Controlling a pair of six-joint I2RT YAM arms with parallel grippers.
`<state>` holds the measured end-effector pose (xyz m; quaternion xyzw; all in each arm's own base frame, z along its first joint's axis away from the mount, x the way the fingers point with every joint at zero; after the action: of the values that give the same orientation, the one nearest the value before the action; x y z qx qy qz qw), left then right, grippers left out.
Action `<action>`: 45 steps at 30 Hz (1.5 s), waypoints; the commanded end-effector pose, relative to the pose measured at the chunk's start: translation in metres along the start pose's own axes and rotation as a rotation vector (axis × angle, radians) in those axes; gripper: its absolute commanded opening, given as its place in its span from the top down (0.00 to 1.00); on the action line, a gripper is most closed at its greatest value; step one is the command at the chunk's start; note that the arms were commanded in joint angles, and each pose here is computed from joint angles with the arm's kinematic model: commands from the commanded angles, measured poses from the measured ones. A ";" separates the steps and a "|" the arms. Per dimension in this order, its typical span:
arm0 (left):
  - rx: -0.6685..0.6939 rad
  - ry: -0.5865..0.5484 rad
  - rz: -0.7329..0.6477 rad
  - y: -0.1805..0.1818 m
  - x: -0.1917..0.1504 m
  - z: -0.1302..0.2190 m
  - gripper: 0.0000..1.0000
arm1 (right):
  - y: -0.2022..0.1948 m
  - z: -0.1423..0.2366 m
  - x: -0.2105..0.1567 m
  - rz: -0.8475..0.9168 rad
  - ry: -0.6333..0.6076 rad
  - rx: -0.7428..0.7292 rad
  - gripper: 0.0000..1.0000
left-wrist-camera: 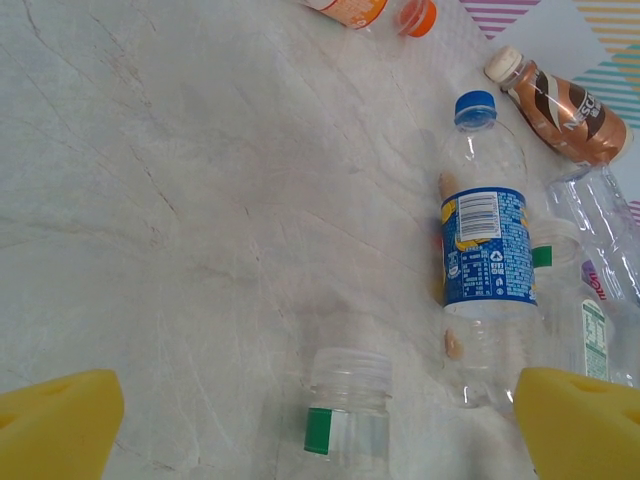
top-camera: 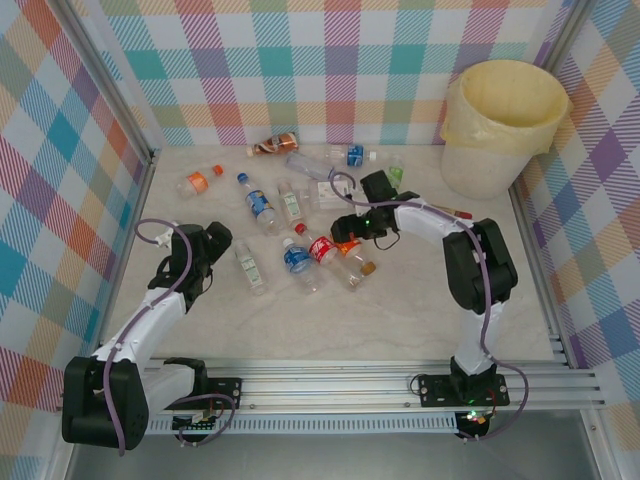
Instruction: Put the plastic bottles in the bin
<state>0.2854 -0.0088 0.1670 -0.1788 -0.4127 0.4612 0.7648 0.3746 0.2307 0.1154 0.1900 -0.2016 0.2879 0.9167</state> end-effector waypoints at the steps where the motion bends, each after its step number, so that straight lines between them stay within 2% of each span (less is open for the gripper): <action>1: -0.002 0.009 0.006 -0.006 0.001 0.001 0.00 | -0.001 -0.013 -0.006 0.014 0.072 -0.060 0.15; 6: 0.005 0.028 0.004 -0.005 -0.002 -0.003 0.00 | -0.028 -0.020 -0.014 -0.076 0.179 -0.301 0.20; 10: 0.009 0.038 0.003 -0.006 -0.004 -0.006 0.00 | -0.032 -0.024 -0.014 -0.091 0.176 -0.328 0.22; 15: 0.016 0.058 0.002 -0.007 -0.006 -0.011 0.00 | -0.033 -0.007 0.001 -0.061 0.097 -0.364 0.31; 20: 0.032 0.097 0.011 -0.007 -0.010 -0.014 0.00 | -0.042 0.048 0.027 -0.053 -0.065 -0.384 0.41; 31: 0.206 0.186 0.046 0.010 -0.021 -0.008 0.00 | -0.068 0.206 0.079 -0.040 -0.480 -0.358 0.44; 39: 0.246 0.215 0.014 0.010 -0.032 -0.007 0.00 | -0.121 0.306 0.129 -0.088 -0.703 -0.486 0.44; 45: 0.211 0.232 0.036 0.009 -0.038 -0.008 0.00 | -0.171 0.348 0.161 -0.149 -0.822 -0.600 0.45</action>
<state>0.2778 -0.0319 0.1362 -0.1443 -0.2680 0.4894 0.8173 0.4930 0.0249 0.4432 0.0381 -0.5995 0.0759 0.7959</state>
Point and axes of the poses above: each hand's point on the last joint's axis, 136 mm out from that joint toward the fingers, its own z axis back along the fingers, its own y axis along the line the jaws close on, x = y × z, the point moved 6 cm from there along z, back along the fingers, and after that the axes turned 13 degrees about z, right-handed, at the moved point
